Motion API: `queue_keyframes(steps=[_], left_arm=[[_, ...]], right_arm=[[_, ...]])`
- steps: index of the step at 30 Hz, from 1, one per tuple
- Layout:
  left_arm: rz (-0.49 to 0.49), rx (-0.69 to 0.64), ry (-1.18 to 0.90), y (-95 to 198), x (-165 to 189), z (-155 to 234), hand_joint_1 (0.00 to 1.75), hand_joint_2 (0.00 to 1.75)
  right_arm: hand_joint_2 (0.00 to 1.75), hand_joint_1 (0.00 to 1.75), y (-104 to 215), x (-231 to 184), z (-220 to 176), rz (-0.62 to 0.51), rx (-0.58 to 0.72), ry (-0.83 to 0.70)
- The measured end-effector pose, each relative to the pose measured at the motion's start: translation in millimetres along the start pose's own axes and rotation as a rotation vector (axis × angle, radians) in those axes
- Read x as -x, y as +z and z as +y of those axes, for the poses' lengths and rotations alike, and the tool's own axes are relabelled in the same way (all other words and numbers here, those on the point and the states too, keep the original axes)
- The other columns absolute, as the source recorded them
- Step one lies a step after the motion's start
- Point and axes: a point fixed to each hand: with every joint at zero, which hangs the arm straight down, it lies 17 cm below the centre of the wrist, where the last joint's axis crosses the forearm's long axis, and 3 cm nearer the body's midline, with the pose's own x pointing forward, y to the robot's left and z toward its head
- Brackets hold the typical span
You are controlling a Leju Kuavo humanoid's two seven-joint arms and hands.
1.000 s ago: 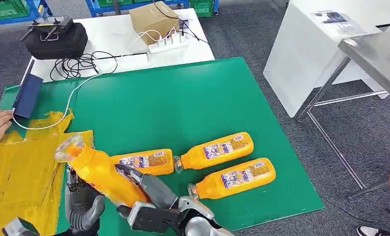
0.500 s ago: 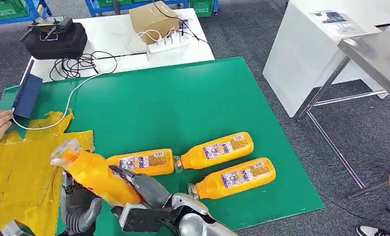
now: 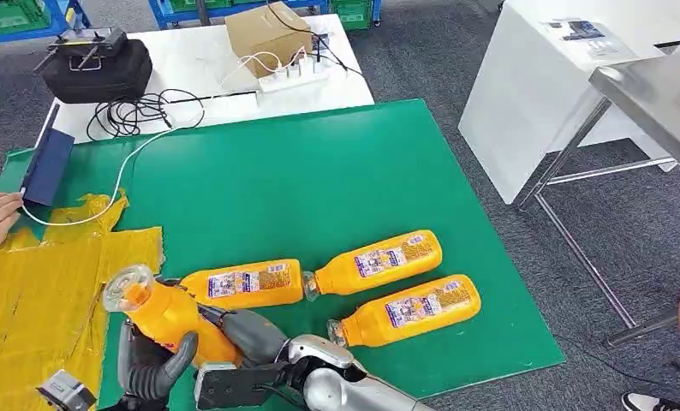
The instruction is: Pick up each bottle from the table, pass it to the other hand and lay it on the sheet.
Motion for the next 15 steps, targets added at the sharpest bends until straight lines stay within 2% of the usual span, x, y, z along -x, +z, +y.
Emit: queue_keyframes(steps=[4, 5, 6, 7, 11, 13, 15], left_arm=[[-0.005, -0.015, -0.018, -1.4, -1.5, 4.3, 1.75, 1.75], [-0.014, -0.021, -0.036, -3.2, -5.0, 6.3, 1.75, 1.75], [-0.024, -0.030, -0.065, -5.8, -8.9, 9.2, 1.75, 1.75], [-0.034, -0.040, -0.102, -8.4, -13.2, 12.7, 1.75, 1.75], [-0.115, -0.106, -0.282, -23.2, -49.4, 33.3, 1.75, 1.75], [-0.177, -0.194, -0.476, -30.2, -76.5, 55.1, 1.75, 1.75], [-0.291, -0.275, -0.719, -42.6, -119.0, 67.7, 1.75, 1.75]], right_arm=[[1.75, 1.71, 0.9, 1.0, -4.9, 0.004, 0.022, 0.007], [1.75, 1.41, 1.3, -0.7, -9.4, 0.000, 0.042, 0.013], [1.75, 1.41, 1.7, -2.7, -15.3, -0.006, 0.067, 0.022], [1.75, 0.00, 2.1, -5.3, -21.8, -0.014, 0.095, 0.036], [1.75, 0.00, 6.5, -23.4, -57.7, -0.046, 0.234, 0.113], [1.75, 0.00, 11.1, -32.4, -77.9, -0.062, 0.304, 0.151], [1.75, 0.00, 17.7, -40.8, -106.1, -0.072, 0.385, 0.210]])
